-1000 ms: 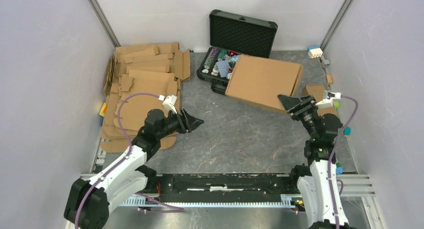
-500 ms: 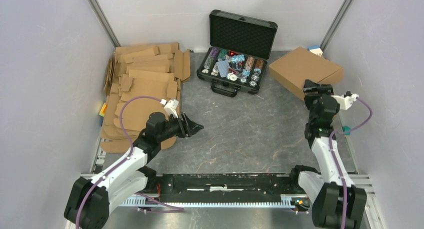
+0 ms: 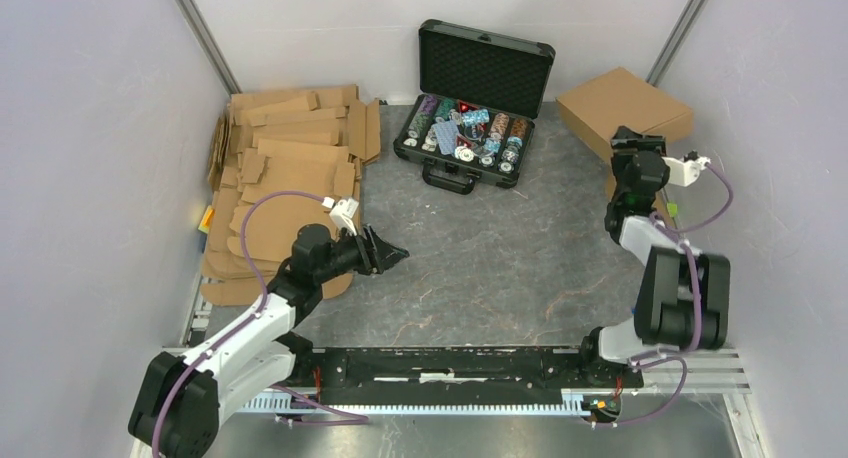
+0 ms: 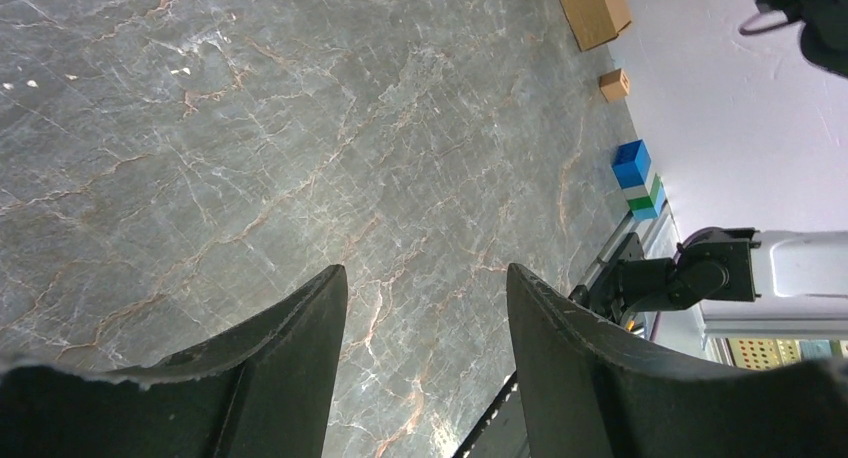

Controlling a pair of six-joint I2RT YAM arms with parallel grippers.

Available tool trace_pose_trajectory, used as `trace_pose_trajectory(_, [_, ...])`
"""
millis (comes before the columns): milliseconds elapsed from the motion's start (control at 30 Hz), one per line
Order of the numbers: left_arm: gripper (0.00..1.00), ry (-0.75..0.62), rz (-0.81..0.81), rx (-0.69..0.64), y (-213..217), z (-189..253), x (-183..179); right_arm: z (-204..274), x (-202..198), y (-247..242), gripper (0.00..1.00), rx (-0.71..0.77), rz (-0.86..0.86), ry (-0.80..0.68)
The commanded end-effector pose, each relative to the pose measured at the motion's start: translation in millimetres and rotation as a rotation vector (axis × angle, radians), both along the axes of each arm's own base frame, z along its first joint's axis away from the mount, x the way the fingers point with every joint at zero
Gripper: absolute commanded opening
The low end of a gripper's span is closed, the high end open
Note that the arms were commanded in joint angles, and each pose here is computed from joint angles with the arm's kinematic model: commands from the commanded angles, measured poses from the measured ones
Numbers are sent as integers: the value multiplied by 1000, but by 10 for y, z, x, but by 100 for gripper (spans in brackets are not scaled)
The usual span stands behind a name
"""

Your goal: Fold the paper box

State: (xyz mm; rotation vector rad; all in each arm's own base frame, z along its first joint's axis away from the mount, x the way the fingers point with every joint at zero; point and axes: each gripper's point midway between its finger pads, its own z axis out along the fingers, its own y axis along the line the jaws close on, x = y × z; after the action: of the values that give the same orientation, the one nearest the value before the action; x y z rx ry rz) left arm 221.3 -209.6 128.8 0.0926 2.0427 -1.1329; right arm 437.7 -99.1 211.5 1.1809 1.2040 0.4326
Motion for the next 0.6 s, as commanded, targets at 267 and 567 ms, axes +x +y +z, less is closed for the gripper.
trace_pose_trajectory(267, [67, -54, -24, -7, -31, 80, 11, -150, 279, -141, 98, 68, -71, 107])
trace_pose_trajectory(567, [68, -40, -28, 3, -37, 36, 19, -600, -370, -329, 98, -26, -87, 415])
